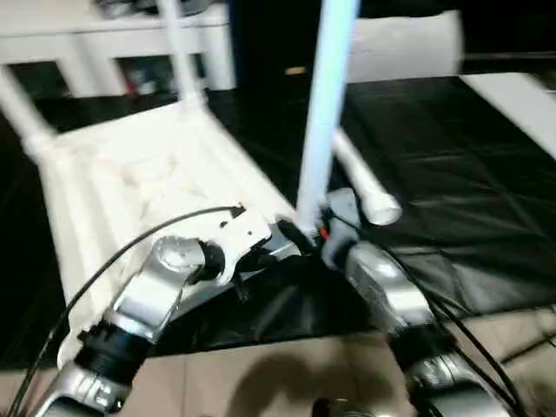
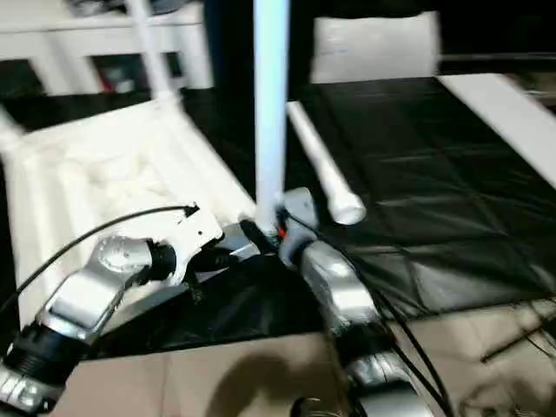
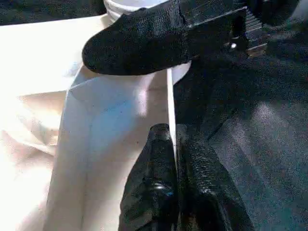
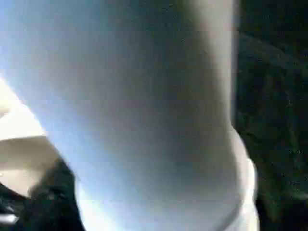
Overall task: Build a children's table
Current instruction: Rotate leg to tighten
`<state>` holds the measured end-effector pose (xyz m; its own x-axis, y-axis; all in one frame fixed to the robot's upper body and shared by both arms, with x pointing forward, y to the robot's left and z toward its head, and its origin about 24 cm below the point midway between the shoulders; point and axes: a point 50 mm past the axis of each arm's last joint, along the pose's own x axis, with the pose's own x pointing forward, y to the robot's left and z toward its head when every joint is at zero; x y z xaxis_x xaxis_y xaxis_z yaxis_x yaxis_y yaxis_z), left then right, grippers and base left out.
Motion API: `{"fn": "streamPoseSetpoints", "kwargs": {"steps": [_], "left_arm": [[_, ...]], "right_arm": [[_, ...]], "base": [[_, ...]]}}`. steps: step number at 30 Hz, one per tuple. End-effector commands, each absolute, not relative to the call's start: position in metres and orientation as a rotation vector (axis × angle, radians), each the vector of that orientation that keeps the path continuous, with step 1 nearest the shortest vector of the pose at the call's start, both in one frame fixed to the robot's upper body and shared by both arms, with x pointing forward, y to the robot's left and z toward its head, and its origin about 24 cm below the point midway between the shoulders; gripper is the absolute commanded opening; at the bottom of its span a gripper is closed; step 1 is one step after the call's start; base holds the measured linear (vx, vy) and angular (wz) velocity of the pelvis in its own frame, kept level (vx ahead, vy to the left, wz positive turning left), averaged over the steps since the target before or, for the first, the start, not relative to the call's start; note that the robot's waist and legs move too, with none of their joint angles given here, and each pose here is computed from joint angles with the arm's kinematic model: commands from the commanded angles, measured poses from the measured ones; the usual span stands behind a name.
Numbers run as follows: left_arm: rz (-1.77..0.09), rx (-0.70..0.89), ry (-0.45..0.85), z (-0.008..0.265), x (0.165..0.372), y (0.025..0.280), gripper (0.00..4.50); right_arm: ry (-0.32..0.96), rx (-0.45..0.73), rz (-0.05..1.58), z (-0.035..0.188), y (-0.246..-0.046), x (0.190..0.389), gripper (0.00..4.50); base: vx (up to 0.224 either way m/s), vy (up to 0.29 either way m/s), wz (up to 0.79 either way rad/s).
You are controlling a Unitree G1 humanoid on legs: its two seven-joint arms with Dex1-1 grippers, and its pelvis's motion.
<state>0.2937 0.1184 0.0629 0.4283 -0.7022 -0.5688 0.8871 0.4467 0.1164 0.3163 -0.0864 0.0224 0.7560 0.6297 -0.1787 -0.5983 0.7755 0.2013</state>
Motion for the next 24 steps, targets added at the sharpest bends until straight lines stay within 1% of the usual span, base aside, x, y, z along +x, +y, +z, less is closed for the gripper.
{"fn": "streamPoseSetpoints", "kwargs": {"steps": [1, 2, 3, 8, 11, 19, 20, 21, 22, 24], "left_arm": [[-1.015, 0.484, 0.450, 0.071, 0.301, 0.125, 0.00], [-1.016, 0.487, 0.450, 0.072, 0.302, 0.128, 0.00], [-1.016, 0.488, 0.450, 0.072, 0.303, 0.129, 0.00], [-1.028, 0.495, 0.453, 0.071, 0.304, 0.132, 0.00], [-1.046, 0.499, 0.457, 0.070, 0.303, 0.133, 0.00], [-1.080, 0.510, 0.458, 0.069, 0.304, 0.134, 0.00], [-1.101, 0.514, 0.459, 0.069, 0.303, 0.134, 0.00], [-1.163, 0.526, 0.451, 0.069, 0.301, 0.134, 0.00], [-1.163, 0.526, 0.451, 0.069, 0.301, 0.134, 0.00], [-1.227, 0.534, 0.452, 0.068, 0.298, 0.134, 0.00]], "right_arm": [[0.322, 0.135, 0.705, 0.006, -0.091, 0.303, 4.25], [0.313, 0.136, 0.723, 0.006, -0.096, 0.298, 4.25], [0.310, 0.138, 0.727, 0.006, -0.098, 0.297, 4.41], [0.321, 0.129, 0.751, 0.008, -0.109, 0.289, 4.41], [0.298, 0.113, 0.781, 0.013, -0.118, 0.283, 4.41], [0.269, 0.087, 0.808, 0.023, -0.129, 0.280, 4.41], [0.261, 0.079, 0.818, 0.025, -0.131, 0.279, 4.41], [0.240, 0.059, 0.833, 0.032, -0.138, 0.278, 4.41], [0.240, 0.059, 0.833, 0.032, -0.138, 0.278, 4.41], [0.220, 0.047, 0.857, 0.039, -0.145, 0.278, 4.41]], "base": [[0.000, 0.000, 0.00], [0.000, 0.000, 0.00], [0.000, 0.000, 0.00], [0.000, 0.000, 0.00], [0.000, 0.000, 0.00], [0.000, 0.000, 0.00], [0.000, 0.000, 0.00], [0.000, 0.000, 0.00], [0.000, 0.000, 0.00], [0.000, 0.000, 0.00]]}}
